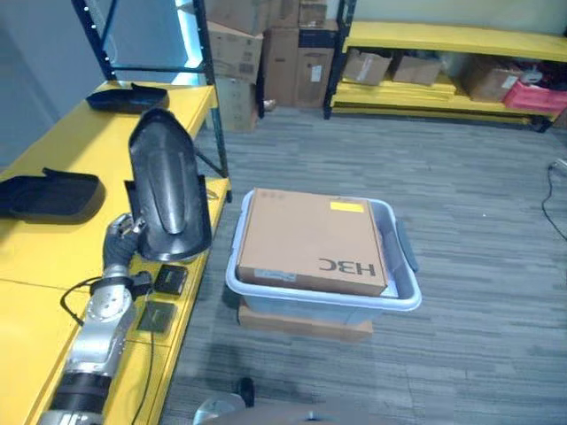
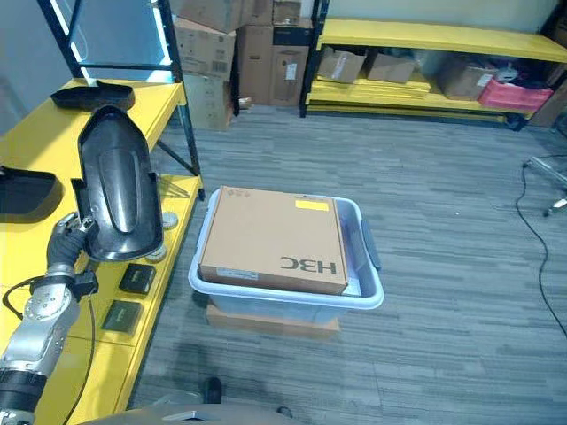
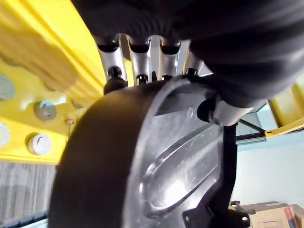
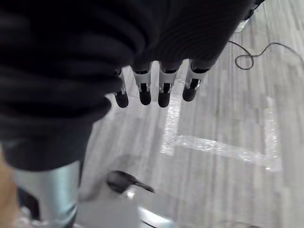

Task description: Move parts from the plastic box to the shelf.

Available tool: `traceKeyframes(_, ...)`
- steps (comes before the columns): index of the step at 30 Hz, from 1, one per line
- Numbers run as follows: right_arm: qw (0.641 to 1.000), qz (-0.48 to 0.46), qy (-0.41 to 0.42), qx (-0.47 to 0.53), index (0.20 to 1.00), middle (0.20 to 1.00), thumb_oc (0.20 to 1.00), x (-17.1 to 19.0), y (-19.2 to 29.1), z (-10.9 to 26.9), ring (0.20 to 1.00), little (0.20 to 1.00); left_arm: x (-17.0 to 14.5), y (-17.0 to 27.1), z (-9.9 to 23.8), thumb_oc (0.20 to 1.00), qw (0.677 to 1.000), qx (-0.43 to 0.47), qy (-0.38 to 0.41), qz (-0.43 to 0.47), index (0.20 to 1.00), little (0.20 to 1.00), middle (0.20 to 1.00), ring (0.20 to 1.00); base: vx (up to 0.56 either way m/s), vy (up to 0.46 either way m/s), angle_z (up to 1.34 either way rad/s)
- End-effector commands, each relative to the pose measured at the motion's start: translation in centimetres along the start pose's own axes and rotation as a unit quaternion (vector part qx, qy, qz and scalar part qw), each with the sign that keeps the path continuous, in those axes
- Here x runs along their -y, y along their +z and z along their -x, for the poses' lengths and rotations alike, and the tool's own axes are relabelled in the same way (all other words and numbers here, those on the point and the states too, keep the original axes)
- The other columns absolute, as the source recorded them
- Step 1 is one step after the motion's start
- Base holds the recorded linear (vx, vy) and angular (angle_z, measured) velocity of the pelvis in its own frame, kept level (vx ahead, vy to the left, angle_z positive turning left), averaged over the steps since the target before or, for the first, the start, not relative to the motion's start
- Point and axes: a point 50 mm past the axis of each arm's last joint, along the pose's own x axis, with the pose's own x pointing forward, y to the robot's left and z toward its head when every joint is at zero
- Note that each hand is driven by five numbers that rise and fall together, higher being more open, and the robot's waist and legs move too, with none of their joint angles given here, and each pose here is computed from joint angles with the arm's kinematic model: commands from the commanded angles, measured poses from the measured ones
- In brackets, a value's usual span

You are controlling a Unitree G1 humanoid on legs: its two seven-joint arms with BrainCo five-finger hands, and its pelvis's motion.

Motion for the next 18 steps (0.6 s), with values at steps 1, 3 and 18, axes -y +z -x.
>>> traceKeyframes(1, 0.996, 0.033, -0.045, 0.070, 1.000, 1.000, 1.000, 2.6, 2.0, -0.1, 1.000, 1.000, 0.2, 7.6, -1.2, 0.200, 0.979, 0.202, -0.034, 0.014, 0.200, 0.200, 0.200, 0.200, -0.13, -0.045, 0.57)
traceKeyframes(3, 0.996, 0.028, -0.044, 0.073, 1.000, 1.000, 1.000, 2.7, 1.9, -0.1, 1.000, 1.000, 0.4, 8.1, -1.1, 0.200, 0.976, 0.215, -0.041, 0.016, 0.200, 0.200, 0.200, 0.200, -0.06, -0.049, 0.93)
traceKeyframes(18, 0.993, 0.060, -0.043, 0.088, 1.000, 1.000, 1.000, 2.6, 2.2, 0.0, 1.000, 1.000, -1.2, 11.2, 0.5, 0.200, 0.957, 0.288, -0.008, 0.034, 0.200, 0.200, 0.200, 0.200, -0.14, -0.117, 1.12)
